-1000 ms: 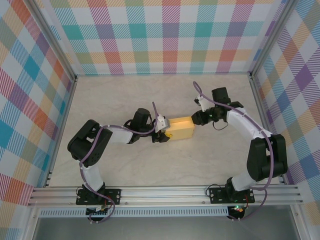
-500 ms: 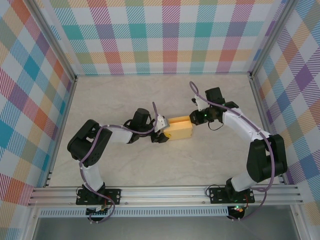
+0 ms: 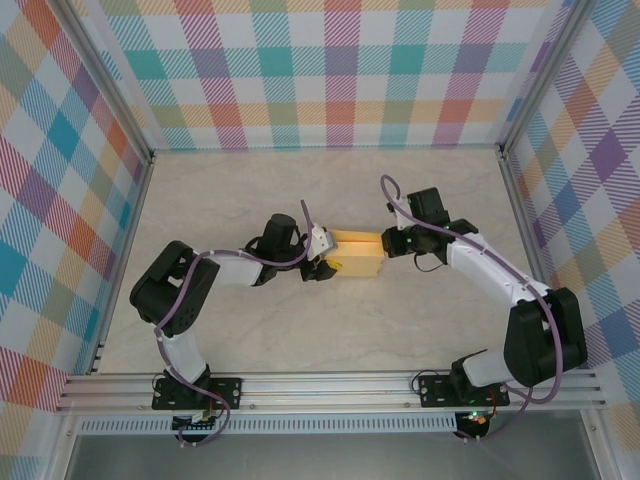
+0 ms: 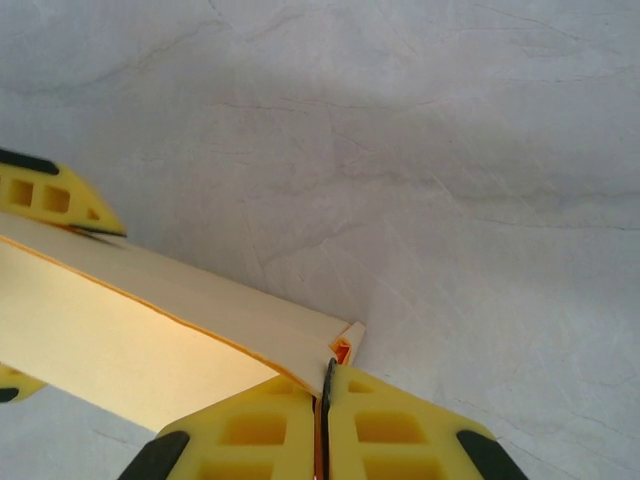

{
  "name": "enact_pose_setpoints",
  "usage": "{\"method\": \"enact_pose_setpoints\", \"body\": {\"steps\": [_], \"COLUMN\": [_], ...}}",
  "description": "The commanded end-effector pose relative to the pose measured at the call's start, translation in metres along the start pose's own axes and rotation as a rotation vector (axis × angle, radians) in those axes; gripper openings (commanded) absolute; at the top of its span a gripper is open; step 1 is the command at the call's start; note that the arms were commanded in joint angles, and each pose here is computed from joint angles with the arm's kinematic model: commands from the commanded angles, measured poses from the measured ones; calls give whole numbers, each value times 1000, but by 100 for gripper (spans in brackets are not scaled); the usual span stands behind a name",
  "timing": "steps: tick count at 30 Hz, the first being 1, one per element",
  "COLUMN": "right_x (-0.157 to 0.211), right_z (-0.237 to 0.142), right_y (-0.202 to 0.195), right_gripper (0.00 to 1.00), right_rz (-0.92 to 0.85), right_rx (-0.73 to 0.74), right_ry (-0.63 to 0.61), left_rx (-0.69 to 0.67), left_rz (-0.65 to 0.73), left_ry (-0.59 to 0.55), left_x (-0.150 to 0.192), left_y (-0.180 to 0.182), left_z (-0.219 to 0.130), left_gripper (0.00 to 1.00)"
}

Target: Fold the paper box

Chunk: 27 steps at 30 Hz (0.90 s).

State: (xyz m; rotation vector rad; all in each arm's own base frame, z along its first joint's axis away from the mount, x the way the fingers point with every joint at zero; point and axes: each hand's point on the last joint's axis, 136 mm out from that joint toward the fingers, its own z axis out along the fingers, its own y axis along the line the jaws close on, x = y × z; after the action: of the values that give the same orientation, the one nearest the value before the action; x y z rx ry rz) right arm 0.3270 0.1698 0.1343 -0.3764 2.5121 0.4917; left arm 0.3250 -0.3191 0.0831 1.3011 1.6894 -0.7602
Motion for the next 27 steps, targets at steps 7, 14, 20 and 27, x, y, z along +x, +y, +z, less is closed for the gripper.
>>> {"method": "enact_pose_setpoints", "body": {"steps": [7, 14, 20, 27], "right_x": [-10, 0, 3, -5], "right_z": [-4, 7, 9, 5], "right_y": [10, 12, 12, 14], "right_gripper": [9, 9, 8, 7], "right_rz": [109, 116, 79, 66], "right_rx": [14, 55, 111, 169], "right_ry": [-72, -98, -149, -223], "left_rx": [-56, -93, -142, -201], "left_rz": [-18, -36, -108, -169], "left_ry": [-11, 0, -18, -68], "left_x": [-2, -1, -5, -13], "left_y": [13, 21, 32, 37], "left_z": [0, 1, 1, -8], "left_gripper": [50, 54, 56, 63]}}
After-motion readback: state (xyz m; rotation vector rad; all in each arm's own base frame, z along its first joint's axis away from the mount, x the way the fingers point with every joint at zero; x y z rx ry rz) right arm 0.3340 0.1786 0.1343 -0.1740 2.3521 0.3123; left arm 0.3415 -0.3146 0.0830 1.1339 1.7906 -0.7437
